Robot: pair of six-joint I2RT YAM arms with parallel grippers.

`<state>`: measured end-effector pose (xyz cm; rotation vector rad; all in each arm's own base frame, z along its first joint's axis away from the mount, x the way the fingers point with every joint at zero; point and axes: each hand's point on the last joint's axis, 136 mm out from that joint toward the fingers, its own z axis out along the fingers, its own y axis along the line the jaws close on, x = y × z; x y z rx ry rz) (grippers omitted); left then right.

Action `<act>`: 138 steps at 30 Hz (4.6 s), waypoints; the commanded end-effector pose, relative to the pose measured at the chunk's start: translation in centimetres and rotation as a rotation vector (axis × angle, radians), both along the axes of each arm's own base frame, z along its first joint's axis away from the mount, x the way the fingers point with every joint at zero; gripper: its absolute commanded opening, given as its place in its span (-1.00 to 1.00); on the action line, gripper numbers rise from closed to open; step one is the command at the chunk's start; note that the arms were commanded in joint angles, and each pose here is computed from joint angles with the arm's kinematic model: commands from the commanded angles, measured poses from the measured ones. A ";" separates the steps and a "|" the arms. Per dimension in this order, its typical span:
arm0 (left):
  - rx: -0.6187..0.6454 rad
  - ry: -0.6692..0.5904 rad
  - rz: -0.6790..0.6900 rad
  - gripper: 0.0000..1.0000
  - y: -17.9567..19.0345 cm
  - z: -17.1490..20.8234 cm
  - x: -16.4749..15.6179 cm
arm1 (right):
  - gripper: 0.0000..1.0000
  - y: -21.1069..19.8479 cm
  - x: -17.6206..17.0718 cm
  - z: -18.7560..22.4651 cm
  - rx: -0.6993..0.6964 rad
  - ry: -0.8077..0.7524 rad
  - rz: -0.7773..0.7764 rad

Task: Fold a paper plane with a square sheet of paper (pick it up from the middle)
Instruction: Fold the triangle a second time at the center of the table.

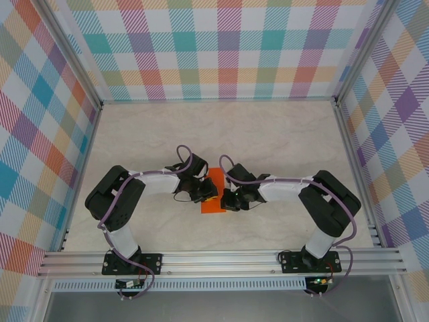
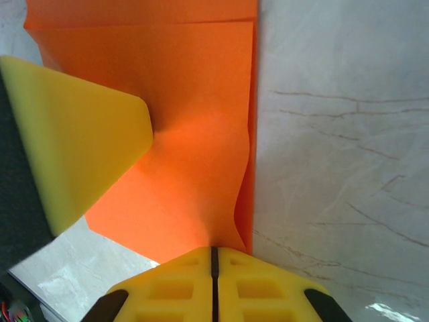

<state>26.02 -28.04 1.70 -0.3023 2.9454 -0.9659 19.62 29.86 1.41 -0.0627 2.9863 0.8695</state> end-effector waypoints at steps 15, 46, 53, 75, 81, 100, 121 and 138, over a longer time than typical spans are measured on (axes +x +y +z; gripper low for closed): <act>0.122 0.048 0.049 -0.69 2.6 -2.4 -0.9 | -0.83 1.4 0.8 3.1 0.061 -0.044 0.016; 0.050 -0.046 0.039 -0.69 5.1 -1.4 2.5 | -0.85 -4.8 -3.3 -5.1 -0.235 0.155 -0.046; 0.082 -0.043 0.042 -0.69 6.6 -2.2 2.8 | -0.85 -5.1 -3.5 -5.3 -0.251 0.168 -0.054; -0.051 -0.343 -0.018 -0.69 4.3 6.4 3.9 | -0.86 -4.9 -3.7 -5.5 -0.253 0.202 -0.077; -0.102 -0.287 -0.052 -0.72 1.6 4.8 0.9 | -0.86 -4.9 -3.9 -5.7 -0.248 0.213 -0.073; 0.018 -0.232 -0.072 -0.81 1.2 0.2 0.7 | -0.86 -5.3 -4.0 -5.9 -0.268 0.219 -0.078; 0.132 -0.183 -0.019 -0.87 6.1 -2.9 1.3 | -0.85 -3.6 -2.7 -3.9 -0.197 0.160 -0.042; 0.118 -0.130 -0.008 -0.90 6.0 -3.7 0.5 | -0.85 4.4 2.6 1.8 0.036 -0.001 0.052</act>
